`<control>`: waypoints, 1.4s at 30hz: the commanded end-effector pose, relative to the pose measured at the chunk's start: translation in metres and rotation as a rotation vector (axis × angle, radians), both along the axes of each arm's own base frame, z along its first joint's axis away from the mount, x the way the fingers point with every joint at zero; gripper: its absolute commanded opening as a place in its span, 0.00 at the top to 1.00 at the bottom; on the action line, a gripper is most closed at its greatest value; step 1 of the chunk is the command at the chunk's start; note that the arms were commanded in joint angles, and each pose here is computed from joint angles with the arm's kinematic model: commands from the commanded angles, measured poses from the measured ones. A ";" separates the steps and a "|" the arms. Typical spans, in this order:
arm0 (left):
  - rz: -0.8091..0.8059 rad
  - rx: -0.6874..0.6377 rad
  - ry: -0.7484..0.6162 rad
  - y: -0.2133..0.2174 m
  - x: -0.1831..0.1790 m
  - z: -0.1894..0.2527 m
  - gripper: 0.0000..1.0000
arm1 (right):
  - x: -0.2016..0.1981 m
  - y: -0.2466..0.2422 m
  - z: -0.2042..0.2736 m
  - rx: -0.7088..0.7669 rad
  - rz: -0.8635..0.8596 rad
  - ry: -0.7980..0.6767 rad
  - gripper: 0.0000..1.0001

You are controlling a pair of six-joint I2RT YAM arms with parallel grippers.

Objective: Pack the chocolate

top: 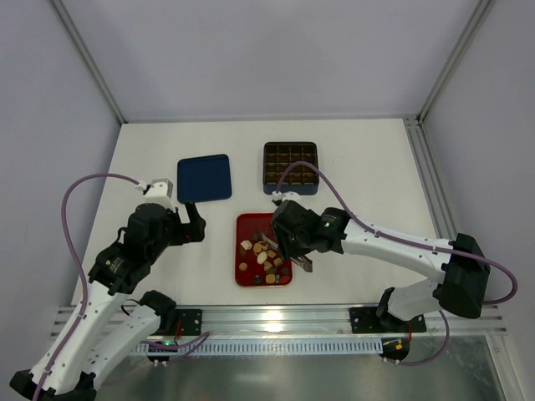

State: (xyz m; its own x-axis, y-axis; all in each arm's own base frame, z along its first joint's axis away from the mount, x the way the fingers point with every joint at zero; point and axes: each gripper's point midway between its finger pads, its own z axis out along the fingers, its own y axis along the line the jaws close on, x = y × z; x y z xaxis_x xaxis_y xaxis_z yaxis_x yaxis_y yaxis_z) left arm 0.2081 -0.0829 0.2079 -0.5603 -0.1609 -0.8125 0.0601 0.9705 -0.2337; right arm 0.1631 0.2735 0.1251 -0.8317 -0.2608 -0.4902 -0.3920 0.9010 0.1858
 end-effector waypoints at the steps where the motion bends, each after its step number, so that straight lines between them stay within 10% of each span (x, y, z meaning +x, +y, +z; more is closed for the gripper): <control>1: 0.017 -0.003 -0.020 0.001 0.004 0.004 0.00 | 0.007 0.015 0.015 0.034 0.037 -0.039 0.52; 42: 0.011 -0.014 -0.033 0.000 0.002 0.007 0.00 | 0.040 0.002 0.073 0.134 -0.010 -0.077 0.71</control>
